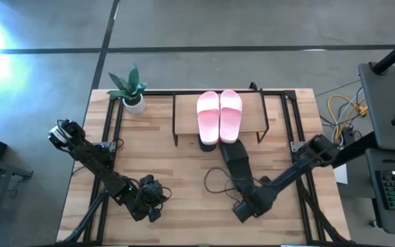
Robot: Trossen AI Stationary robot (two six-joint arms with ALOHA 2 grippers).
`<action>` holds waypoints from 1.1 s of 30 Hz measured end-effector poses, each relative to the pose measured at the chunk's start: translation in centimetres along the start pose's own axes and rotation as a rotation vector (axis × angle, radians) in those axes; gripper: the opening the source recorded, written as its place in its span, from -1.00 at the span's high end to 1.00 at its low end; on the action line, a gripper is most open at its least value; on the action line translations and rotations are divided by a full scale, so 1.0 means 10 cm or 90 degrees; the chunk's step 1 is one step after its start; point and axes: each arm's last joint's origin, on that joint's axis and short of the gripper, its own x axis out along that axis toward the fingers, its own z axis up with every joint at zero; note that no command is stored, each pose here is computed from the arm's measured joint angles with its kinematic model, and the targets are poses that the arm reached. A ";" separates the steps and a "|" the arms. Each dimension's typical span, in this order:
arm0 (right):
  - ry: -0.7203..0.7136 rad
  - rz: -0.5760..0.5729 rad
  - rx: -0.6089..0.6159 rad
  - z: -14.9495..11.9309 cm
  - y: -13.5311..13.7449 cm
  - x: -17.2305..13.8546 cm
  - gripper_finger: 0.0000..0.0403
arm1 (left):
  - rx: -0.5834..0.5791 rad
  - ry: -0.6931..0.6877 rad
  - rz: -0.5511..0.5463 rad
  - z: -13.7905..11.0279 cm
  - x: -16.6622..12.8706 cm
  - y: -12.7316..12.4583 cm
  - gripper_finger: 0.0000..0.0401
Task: Pick and place slides into the shelf
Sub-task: Put the black slipper under the shelf
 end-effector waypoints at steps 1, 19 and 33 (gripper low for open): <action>-0.013 0.000 -0.003 0.06 0.00 0.00 0.96 | 0.000 0.000 0.000 0.00 0.00 0.00 1.00; -0.111 -0.001 -0.041 1.09 -0.14 0.14 0.96 | 0.001 0.001 0.001 -0.01 0.00 0.00 1.00; -0.156 -0.050 -0.034 1.54 -0.36 0.26 0.96 | 0.003 0.003 0.005 -0.01 0.01 0.02 1.00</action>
